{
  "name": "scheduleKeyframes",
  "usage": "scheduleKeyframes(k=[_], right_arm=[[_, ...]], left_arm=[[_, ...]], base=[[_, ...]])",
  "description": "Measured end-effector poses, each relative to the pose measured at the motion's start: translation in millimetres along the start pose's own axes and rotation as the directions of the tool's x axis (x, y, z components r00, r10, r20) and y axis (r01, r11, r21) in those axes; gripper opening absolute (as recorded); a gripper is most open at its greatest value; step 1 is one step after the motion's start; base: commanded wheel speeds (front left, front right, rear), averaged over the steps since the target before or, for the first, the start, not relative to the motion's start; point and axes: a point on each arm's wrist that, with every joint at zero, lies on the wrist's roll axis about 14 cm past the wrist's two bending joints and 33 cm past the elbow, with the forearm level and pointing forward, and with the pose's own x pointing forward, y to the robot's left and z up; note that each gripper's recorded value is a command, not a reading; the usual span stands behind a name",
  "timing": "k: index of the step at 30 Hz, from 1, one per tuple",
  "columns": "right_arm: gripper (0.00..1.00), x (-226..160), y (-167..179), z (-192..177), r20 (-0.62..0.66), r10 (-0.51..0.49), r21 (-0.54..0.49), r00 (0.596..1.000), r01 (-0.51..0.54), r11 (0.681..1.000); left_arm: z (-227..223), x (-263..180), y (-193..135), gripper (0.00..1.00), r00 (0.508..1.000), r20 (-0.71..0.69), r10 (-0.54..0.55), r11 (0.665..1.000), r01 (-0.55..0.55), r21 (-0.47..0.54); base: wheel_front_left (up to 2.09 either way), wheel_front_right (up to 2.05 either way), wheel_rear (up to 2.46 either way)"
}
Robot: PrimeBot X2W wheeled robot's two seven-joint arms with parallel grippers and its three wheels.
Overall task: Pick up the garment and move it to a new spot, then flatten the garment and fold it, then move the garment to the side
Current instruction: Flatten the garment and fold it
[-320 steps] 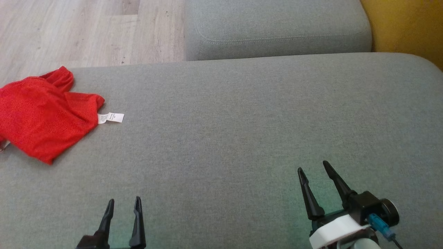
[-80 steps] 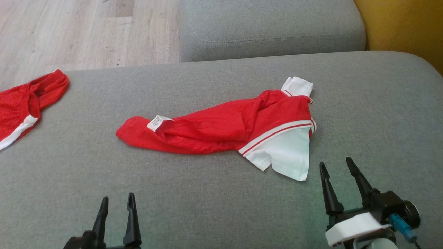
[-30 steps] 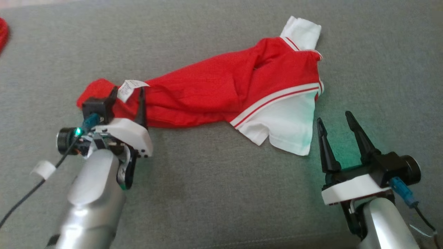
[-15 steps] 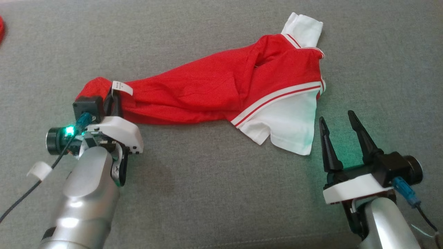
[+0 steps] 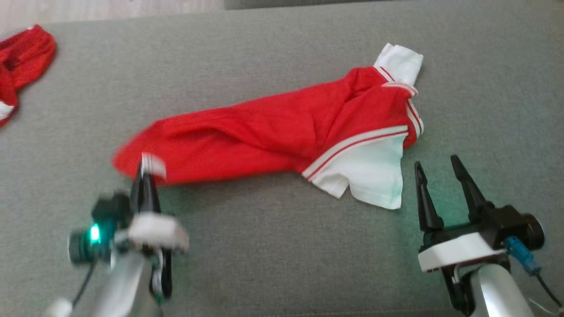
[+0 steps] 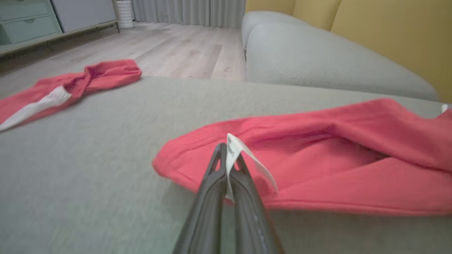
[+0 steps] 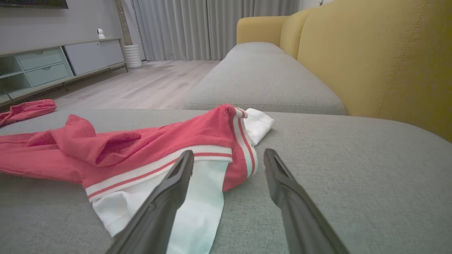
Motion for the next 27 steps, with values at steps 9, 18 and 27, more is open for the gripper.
scheduleKeyframes(k=[9,18,27], right_arm=[[1.00,-4,12,6,0.014,0.032,-0.002,0.999,-0.032,0.999],[1.00,-9,12,9,0.021,0.030,-0.005,0.999,-0.029,1.000],[1.00,-30,11,16,0.042,0.018,-0.010,0.999,-0.018,1.000]], left_arm=[[-35,-51,23,0.08,0.991,-0.078,0.112,0.984,-0.121,-0.131],[-1,-53,19,1.00,0.996,0.039,0.080,0.982,-0.072,-0.176],[4,-88,18,1.00,0.995,0.091,0.038,0.990,-0.024,-0.142]], base=[[0.00,0.00,0.00],[0.00,0.00,0.00],[0.00,0.00,0.00]])
